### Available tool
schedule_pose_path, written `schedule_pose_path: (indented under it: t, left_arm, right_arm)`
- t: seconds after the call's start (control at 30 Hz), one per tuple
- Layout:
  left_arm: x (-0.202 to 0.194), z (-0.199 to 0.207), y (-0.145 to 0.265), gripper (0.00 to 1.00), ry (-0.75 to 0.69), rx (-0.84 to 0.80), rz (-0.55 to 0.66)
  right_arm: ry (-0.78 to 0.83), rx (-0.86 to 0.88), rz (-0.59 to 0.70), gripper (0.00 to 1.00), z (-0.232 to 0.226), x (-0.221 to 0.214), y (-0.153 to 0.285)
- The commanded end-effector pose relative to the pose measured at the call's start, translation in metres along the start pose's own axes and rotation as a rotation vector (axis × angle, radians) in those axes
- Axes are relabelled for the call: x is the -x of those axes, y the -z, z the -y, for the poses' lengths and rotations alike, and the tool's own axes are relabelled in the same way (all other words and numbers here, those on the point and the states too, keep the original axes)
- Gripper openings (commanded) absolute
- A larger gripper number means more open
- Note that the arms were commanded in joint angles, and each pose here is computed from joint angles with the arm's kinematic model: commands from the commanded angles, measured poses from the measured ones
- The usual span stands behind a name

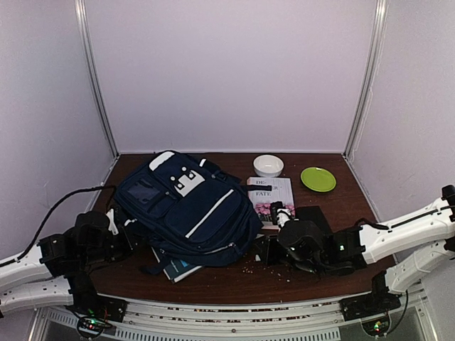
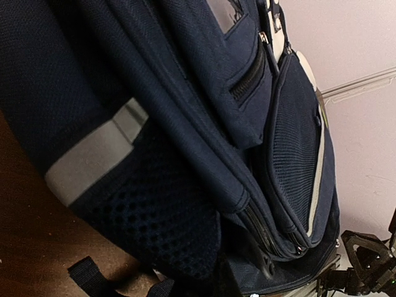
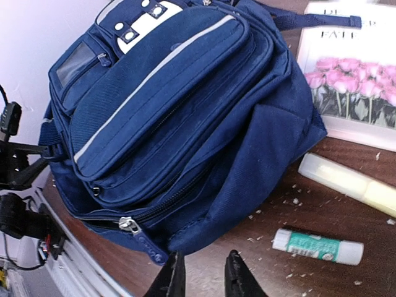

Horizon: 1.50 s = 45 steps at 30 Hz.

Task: Pack the student bag
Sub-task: Unzip the student bag at the center of the board.

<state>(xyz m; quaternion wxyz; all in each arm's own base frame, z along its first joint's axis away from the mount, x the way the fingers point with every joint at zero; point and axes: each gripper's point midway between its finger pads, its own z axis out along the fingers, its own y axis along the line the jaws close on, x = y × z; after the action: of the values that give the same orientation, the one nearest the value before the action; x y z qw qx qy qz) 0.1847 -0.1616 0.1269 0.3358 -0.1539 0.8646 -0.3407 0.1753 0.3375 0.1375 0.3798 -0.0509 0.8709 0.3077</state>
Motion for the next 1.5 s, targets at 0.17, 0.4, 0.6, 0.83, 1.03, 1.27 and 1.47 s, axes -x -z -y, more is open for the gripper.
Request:
schedule_pose_path:
  t: [0.17,0.4,0.6,0.83,1.03,1.27,1.47]
  left_arm:
    - [0.012,-0.011,0.017,0.25,-0.023,0.019,0.066]
    - [0.011,-0.016,0.030,0.55,-0.039,0.040,0.046]
    - [0.017,-0.008,0.043,0.71,-0.059,0.029,0.045]
    - [0.032,0.009,0.055,0.73,-0.088,0.000,0.084]
    - [0.040,0.018,0.058,0.73,-0.145,0.010,0.100]
    - [0.049,0.029,0.059,0.73,-0.201,0.024,0.112]
    - [0.054,0.037,0.057,0.72,-0.262,0.041,0.108]
  right_arm:
    - [0.188,0.209,-0.079,0.49,-0.048,-0.005,0.008]
    - [0.253,0.277,-0.179,0.49,-0.072,-0.019,-0.003]
    - [0.256,0.260,-0.233,0.46,-0.073,-0.031,-0.018]
    - [0.242,0.229,-0.267,0.42,-0.064,-0.043,-0.030]
    - [0.234,0.186,-0.274,0.39,-0.058,-0.044,-0.039]
    - [0.221,0.095,-0.286,0.31,-0.043,-0.046,-0.051]
    - [0.225,0.040,-0.297,0.21,-0.037,-0.048,-0.056]
